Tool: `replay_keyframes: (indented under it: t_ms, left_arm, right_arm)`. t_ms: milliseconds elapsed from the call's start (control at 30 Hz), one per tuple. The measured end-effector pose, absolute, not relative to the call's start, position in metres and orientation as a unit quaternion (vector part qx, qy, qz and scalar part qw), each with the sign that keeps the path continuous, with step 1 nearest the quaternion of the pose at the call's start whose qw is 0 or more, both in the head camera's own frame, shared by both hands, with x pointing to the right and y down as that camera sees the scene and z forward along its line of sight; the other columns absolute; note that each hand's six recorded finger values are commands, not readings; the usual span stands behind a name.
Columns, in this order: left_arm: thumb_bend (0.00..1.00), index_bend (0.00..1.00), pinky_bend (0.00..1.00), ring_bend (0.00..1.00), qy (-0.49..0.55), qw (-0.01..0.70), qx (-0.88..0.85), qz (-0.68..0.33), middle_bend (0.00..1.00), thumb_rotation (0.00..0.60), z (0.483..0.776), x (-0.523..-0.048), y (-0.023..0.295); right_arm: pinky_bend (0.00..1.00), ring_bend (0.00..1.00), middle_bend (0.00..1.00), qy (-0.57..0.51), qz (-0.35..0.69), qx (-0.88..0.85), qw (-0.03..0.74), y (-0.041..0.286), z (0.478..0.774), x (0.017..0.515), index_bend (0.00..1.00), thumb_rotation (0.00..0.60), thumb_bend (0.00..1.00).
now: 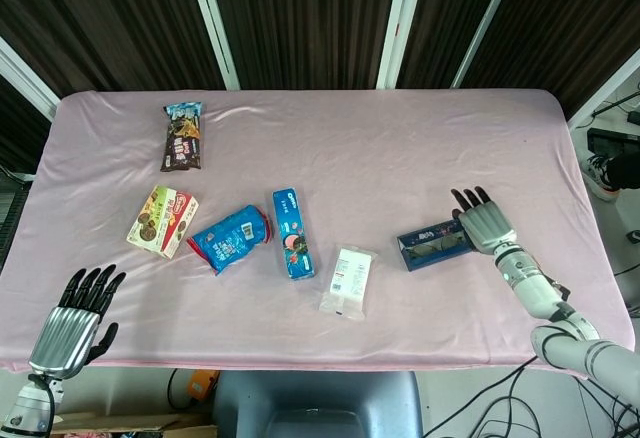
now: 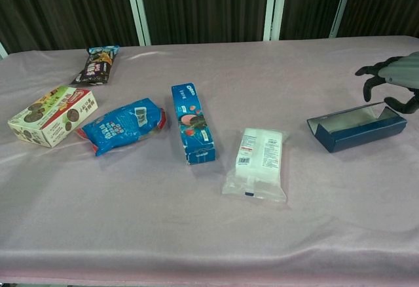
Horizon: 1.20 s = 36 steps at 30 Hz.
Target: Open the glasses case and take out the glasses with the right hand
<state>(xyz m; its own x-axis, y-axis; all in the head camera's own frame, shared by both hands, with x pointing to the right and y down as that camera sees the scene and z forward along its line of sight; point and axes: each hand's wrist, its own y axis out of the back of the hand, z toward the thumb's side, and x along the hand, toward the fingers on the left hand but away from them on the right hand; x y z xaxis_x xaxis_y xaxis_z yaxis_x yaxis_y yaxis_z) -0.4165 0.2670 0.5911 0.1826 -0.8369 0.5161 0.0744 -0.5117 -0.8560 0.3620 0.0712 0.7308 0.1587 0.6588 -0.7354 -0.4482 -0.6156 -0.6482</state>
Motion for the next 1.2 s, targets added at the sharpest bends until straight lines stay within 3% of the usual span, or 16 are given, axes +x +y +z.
replay_keyframes:
  t_ms: [367,533,600,767,967,1200]
  left_arm:
    - [0.39,0.00,0.00,0.00,0.286,0.397,-0.652,-0.580,0.00,0.600,0.597,-0.417,0.264]
    - [0.39,0.00,0.00,0.00,0.289,0.396,-0.650,-0.581,0.00,0.600,0.597,-0.418,0.263]
    - [0.39,0.00,0.00,0.00,0.289,0.396,-0.650,-0.580,0.00,0.600,0.597,-0.418,0.263]
    - [0.39,0.00,0.00,0.00,0.287,0.398,-0.655,-0.575,0.00,0.600,0.596,-0.416,0.264]
    - [0.39,0.00,0.00,0.00,0.289,0.399,-0.658,-0.570,0.00,0.600,0.593,-0.414,0.267]
    - [0.39,0.00,0.00,0.00,0.288,0.401,-0.662,-0.564,0.00,0.600,0.590,-0.412,0.270]
  right_arm:
    - [0.00,0.00,0.00,-0.108,0.661,-0.612,0.420,0.031,0.745,0.339,0.57,0.600,0.80]
    - [0.00,0.00,0.00,-0.140,0.663,-0.605,0.418,0.010,0.750,0.320,0.48,0.600,0.80]
    - [0.00,0.00,0.00,-0.148,0.659,-0.603,0.424,0.008,0.746,0.319,0.43,0.600,0.76]
    - [0.00,0.00,0.00,-0.175,0.638,-0.608,0.439,0.007,0.722,0.321,0.34,0.600,0.55]
    - [0.00,0.00,0.00,-0.190,0.582,-0.640,0.465,0.043,0.673,0.322,0.33,0.600,0.53]
    - [0.00,0.00,0.00,-0.136,0.536,-0.678,0.485,0.132,0.636,0.349,0.36,0.600,0.53]
